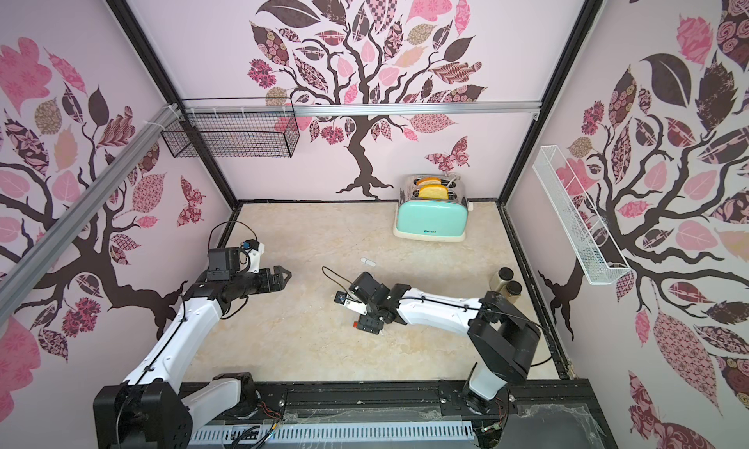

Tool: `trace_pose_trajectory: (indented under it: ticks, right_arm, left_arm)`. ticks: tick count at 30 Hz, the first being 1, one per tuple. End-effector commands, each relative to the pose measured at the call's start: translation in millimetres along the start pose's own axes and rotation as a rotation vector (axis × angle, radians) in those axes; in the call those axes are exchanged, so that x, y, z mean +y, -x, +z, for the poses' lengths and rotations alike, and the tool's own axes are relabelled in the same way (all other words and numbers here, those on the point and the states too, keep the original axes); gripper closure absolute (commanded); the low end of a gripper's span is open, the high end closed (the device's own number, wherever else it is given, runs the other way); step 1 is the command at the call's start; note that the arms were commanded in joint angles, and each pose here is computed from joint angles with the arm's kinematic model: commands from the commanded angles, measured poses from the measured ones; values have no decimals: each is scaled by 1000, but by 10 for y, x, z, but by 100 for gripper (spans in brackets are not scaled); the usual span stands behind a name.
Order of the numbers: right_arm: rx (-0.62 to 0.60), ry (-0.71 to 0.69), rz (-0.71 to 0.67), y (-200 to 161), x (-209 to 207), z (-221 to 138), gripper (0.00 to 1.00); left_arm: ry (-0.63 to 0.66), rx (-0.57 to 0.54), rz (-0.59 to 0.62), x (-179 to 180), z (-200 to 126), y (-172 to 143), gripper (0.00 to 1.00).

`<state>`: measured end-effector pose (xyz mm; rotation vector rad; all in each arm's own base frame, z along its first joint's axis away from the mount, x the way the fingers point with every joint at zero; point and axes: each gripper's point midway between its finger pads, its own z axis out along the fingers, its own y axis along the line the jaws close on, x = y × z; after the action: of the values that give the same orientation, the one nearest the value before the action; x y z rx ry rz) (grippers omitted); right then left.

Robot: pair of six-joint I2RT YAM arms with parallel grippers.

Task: Close the usb drive cover
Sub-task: Place the USB drive at the center of the board, then reset both arms

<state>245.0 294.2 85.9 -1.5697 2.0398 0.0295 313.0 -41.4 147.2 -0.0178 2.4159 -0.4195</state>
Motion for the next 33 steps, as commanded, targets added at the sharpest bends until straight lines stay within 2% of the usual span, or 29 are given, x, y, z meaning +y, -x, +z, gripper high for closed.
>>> trace_pose_trajectory:
  ticks: [1,4,7,13,17,21,26,31,33]
  right_arm:
    - [-100,-61,119,144,-259,-215,8]
    - [-184,-118,158,156,-394,-370,1]
    - [-228,-187,231,147,-581,-509,1]
    - [-341,-341,462,-22,-1124,-819,1]
    - [-405,-457,649,-359,-1515,-997,1]
    - [-389,-571,885,-939,-1876,-1061,1]
    - [-378,-671,1071,-1481,-2132,-1046,1]
    - [-356,-787,1087,-1715,-2256,-996,1]
    - [-350,-802,1070,-1763,-2282,-916,1]
  left_arm:
    - [42,-43,44,72,-4,136,2]
    - [40,-94,103,83,52,228,2]
    - [86,-137,134,183,121,305,2]
    - [107,-242,188,277,309,438,2]
    - [138,-323,219,371,439,493,2]
    - [196,-405,211,504,505,556,2]
    - [193,-474,197,534,564,568,2]
    - [215,-544,191,589,569,620,2]
    - [237,-538,175,653,615,596,2]
